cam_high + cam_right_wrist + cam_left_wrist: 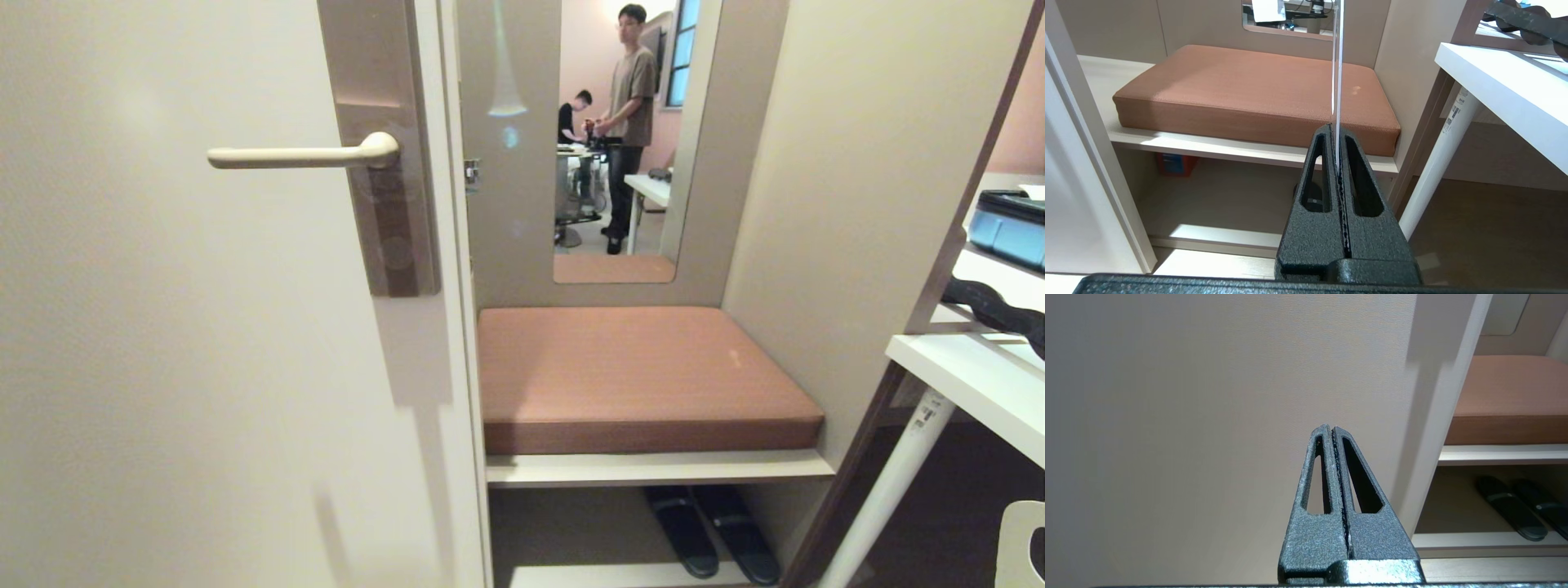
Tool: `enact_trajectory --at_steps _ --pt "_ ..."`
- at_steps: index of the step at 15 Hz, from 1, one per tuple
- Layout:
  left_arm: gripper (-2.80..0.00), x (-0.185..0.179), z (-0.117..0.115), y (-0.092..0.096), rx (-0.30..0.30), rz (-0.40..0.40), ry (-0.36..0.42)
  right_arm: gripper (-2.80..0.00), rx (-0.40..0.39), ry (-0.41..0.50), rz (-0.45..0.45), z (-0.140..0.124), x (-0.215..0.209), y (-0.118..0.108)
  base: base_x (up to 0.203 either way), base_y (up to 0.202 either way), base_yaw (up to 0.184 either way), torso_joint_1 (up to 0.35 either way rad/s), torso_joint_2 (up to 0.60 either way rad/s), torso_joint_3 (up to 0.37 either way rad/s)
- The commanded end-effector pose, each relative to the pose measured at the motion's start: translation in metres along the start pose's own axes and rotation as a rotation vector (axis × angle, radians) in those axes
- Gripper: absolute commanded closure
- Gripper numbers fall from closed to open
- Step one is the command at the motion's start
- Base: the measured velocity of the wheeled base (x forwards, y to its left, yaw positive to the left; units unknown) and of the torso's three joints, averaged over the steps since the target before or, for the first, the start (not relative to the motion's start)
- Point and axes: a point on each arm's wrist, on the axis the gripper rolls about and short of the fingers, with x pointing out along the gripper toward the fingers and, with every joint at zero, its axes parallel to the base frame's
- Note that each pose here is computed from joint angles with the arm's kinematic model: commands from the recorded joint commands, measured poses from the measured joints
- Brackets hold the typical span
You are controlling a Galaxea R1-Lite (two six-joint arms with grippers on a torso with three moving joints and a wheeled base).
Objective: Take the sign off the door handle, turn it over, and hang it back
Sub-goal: Hand it to the other hand
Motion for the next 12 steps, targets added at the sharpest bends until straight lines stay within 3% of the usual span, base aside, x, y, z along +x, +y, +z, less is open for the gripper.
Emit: enact_trajectory --at_steps 1,6,12 --pt "0.00 0.000 0.000 0.000 -0.005 0.003 0.000 0.00 0.000 0.000 0.000 0.000 0.000 0.000 0.000 0.000 0.000 0.000 0.00 0.000" --pt "0.00 0.000 0.000 0.000 0.001 0.000 0.000 0.00 -0.023 -0.012 0.002 0.004 -0.001 0.000 0.000 0.000 0.000 0.000 0.00 0.000" --pt "0.00 0.000 0.000 0.000 0.005 -0.006 0.003 0.00 -0.019 -0.038 -0.001 0.034 -0.017 -0.002 0.000 0.000 0.000 0.000 0.00 0.000"
